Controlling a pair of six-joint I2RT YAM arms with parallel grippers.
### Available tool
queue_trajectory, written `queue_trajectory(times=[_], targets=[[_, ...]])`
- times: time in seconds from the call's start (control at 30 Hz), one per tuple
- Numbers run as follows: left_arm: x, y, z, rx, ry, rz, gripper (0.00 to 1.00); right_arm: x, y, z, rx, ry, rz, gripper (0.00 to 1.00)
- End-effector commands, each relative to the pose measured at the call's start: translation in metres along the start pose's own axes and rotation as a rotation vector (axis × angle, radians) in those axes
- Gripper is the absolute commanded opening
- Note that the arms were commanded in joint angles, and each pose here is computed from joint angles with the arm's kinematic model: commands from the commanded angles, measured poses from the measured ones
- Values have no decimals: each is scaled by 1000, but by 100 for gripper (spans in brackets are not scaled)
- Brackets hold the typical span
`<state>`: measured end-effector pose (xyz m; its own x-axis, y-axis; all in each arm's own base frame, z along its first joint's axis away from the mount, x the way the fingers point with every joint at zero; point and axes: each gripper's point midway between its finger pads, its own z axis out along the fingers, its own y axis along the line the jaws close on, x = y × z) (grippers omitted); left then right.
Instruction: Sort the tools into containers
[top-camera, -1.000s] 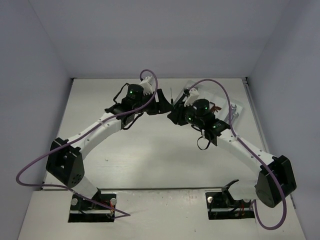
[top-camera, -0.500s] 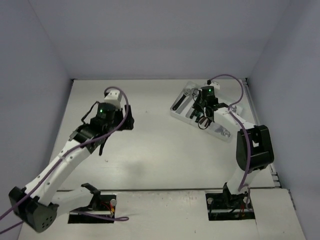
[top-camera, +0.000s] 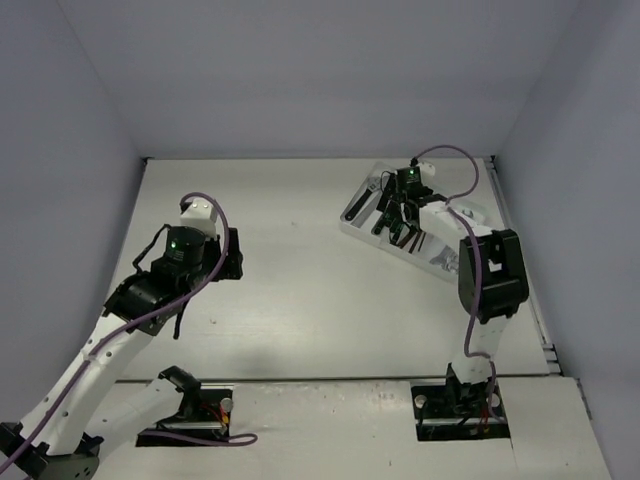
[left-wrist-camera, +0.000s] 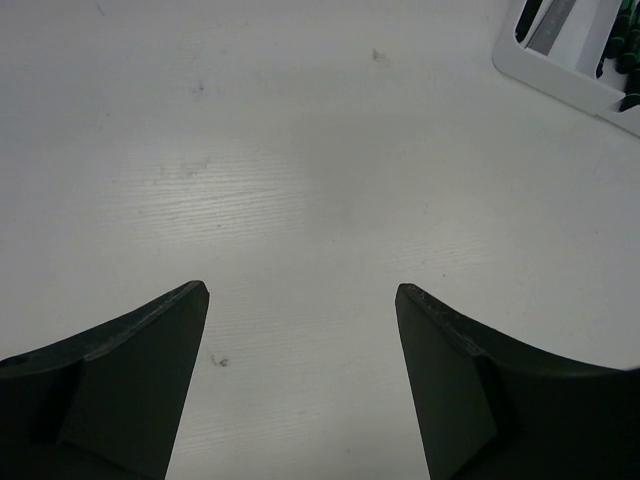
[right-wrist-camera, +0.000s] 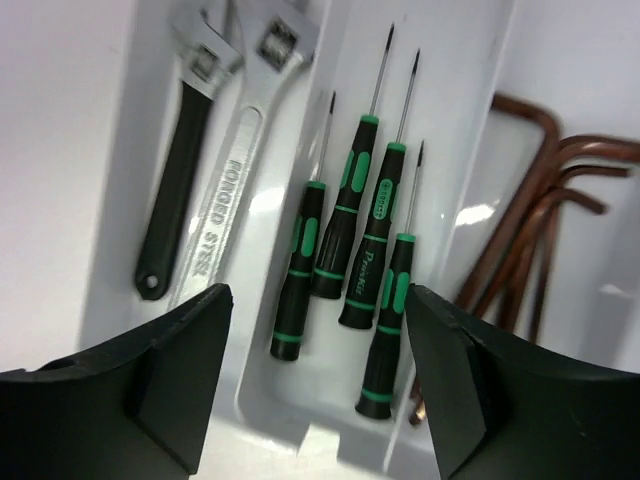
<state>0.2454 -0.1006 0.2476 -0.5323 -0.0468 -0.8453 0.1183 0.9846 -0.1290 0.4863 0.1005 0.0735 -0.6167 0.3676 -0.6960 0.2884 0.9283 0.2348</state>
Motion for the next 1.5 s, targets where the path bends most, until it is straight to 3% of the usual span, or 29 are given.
queue_trajectory(times=[0.0,0.07,0.1,0.33,0.7,1.07,1.47], targets=[[-49,0,-20,-6,-122,7,74,-104,13,-105,-75,-292,-41,72],[-62,4,-28,-26,-151,11,75,-120,3,-145,-81,-355,-87,94],[-69,6,-35,-33,-167,13,76,-125,-1,-160,-83,-377,-104,99],[-88,34,-69,-146,-246,24,79,-119,-68,-307,-63,-576,-106,100],[-68,67,-111,-217,-279,32,81,-81,-158,-451,4,-918,-76,100],[-37,76,-128,-194,-260,3,84,-86,-179,-453,157,-889,-85,100],[-12,73,-134,-131,-214,18,86,-85,-167,-449,80,-876,-37,100]])
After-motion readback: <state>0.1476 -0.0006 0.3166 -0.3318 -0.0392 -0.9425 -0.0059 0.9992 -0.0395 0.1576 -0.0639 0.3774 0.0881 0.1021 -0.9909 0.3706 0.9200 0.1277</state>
